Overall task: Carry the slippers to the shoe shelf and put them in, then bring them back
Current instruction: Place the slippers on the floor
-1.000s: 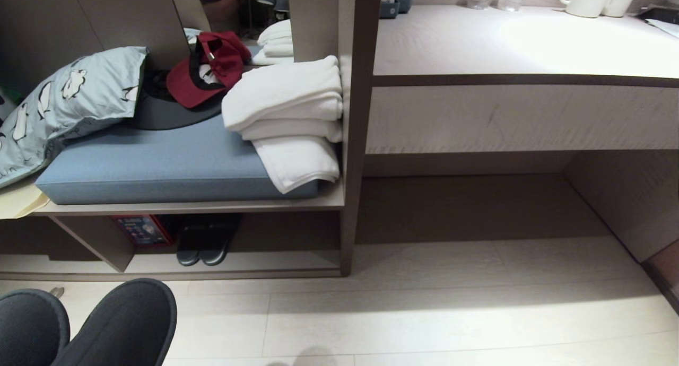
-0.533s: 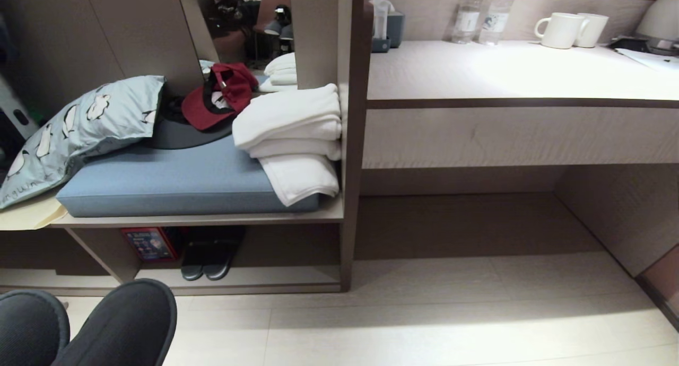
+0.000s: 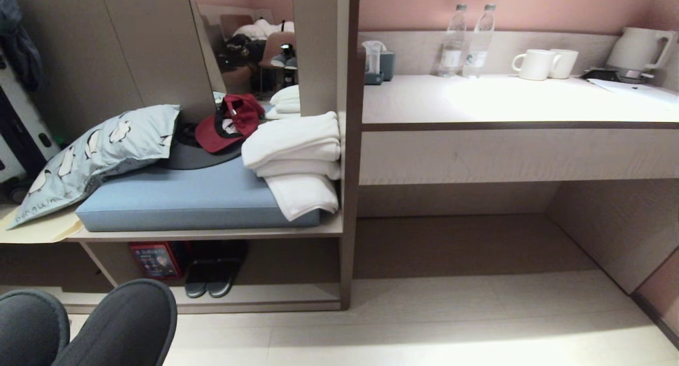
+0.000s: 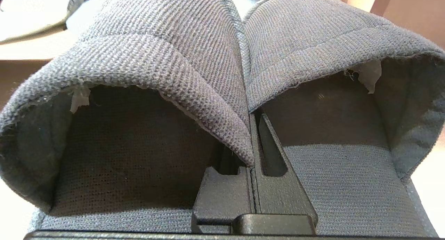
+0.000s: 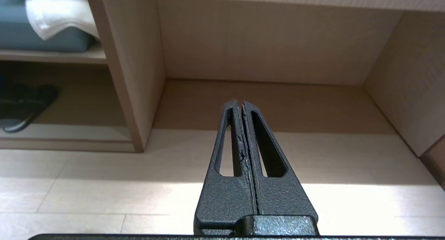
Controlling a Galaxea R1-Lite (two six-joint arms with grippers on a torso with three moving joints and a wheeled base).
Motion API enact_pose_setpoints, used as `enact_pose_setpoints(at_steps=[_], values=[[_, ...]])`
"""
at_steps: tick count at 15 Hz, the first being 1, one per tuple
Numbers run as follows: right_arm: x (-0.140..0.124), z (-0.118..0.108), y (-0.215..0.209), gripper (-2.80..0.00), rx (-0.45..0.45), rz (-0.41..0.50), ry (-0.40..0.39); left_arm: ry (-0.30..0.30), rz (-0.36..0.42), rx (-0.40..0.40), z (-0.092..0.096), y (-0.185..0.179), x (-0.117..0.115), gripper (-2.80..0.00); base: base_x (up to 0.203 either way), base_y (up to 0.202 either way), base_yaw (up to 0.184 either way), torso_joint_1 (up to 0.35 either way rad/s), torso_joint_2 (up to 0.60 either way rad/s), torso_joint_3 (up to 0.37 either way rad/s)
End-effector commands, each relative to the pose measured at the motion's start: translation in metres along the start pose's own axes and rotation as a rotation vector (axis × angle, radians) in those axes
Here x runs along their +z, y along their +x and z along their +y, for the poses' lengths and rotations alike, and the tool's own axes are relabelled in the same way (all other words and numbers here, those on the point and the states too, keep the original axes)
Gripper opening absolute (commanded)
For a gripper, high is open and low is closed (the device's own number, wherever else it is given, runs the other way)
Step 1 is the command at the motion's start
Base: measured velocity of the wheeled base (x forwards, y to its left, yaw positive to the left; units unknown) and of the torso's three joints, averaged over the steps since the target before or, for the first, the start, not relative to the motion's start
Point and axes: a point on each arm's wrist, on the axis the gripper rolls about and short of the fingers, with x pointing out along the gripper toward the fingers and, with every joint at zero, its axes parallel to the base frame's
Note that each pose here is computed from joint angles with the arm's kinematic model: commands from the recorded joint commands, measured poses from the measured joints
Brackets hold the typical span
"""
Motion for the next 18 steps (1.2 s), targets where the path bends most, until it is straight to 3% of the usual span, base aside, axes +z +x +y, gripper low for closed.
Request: enact_pose_setpoints(at_steps=[1, 13, 18], values=[[-0.0119, 0.0002, 0.0002, -2.8, 0.0, 0.0, -0.001, -0.002, 0.001, 0.0, 0.0, 0.0001, 0.0, -2.8, 0.0, 0.0, 0.0, 0.003, 0.01, 0.131], [-0.0119, 0.0002, 0.0002, -2.8, 0.0, 0.0, -0.001, -0.003, 0.0, 0.0, 0.0, 0.0, 0.0, -2.8, 0.0, 0.0, 0.0, 0.0, 0.0, 0.011], [-0.0119, 0.0002, 0.0002, -2.8, 0.0, 0.0, -0.001, -0.003, 0.0, 0.0, 0.0, 0.0, 0.0, -2.8, 0.0, -0.153, 0.007, 0.003, 0.0, 0.003]])
